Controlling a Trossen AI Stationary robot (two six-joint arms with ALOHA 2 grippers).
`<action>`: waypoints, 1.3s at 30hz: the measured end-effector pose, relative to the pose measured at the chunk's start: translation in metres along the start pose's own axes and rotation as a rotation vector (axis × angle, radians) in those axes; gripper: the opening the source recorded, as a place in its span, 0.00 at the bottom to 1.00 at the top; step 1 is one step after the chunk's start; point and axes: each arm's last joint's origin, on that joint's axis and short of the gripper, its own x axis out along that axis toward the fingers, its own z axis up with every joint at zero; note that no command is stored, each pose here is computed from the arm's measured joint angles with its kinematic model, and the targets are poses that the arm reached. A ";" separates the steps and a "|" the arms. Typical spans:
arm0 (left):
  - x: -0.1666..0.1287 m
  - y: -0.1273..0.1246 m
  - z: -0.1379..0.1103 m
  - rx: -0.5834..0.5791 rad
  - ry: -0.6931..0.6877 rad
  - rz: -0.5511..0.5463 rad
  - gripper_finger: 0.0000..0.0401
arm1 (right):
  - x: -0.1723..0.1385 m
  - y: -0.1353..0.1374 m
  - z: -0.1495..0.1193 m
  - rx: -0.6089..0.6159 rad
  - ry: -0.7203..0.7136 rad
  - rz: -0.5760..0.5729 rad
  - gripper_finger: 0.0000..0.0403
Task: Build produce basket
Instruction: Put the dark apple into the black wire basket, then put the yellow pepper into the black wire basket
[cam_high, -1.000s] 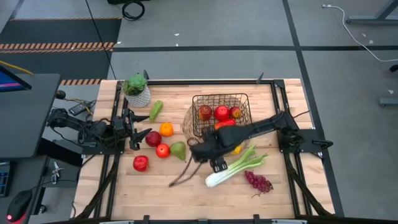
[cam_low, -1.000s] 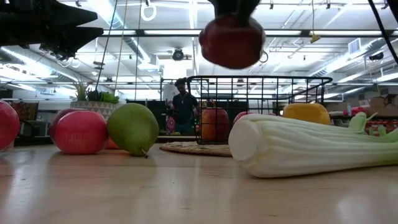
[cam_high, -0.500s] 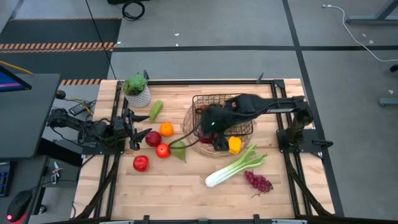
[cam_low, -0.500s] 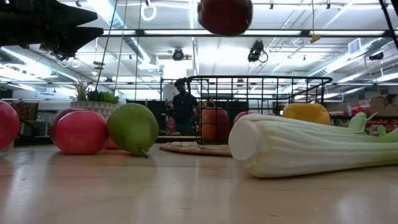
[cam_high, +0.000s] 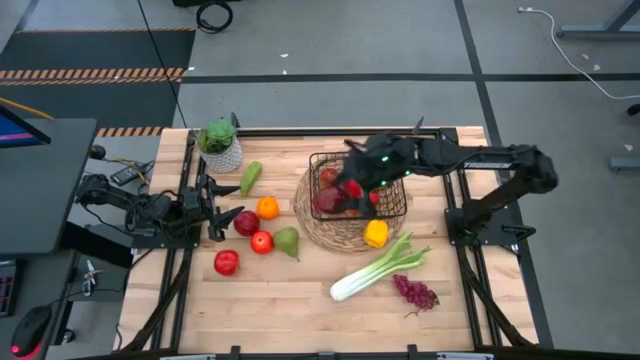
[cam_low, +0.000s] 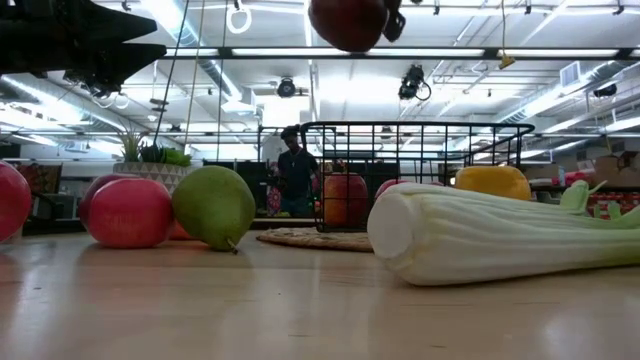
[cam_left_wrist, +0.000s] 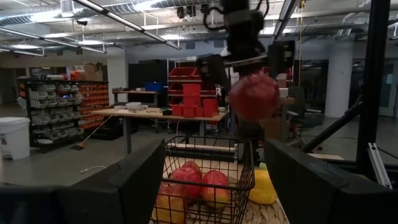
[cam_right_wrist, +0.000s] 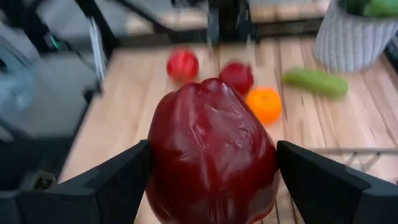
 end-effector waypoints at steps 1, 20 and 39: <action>0.000 0.000 0.000 0.000 0.000 -0.001 0.70 | -0.002 -0.005 -0.005 0.004 -0.050 0.015 0.87; 0.000 0.000 0.000 0.000 0.000 0.000 0.70 | -0.017 -0.052 -0.087 0.307 -0.971 -0.218 0.87; 0.000 0.000 0.000 0.000 0.000 0.000 0.70 | 0.016 -0.053 -0.096 0.312 0.055 -0.398 0.87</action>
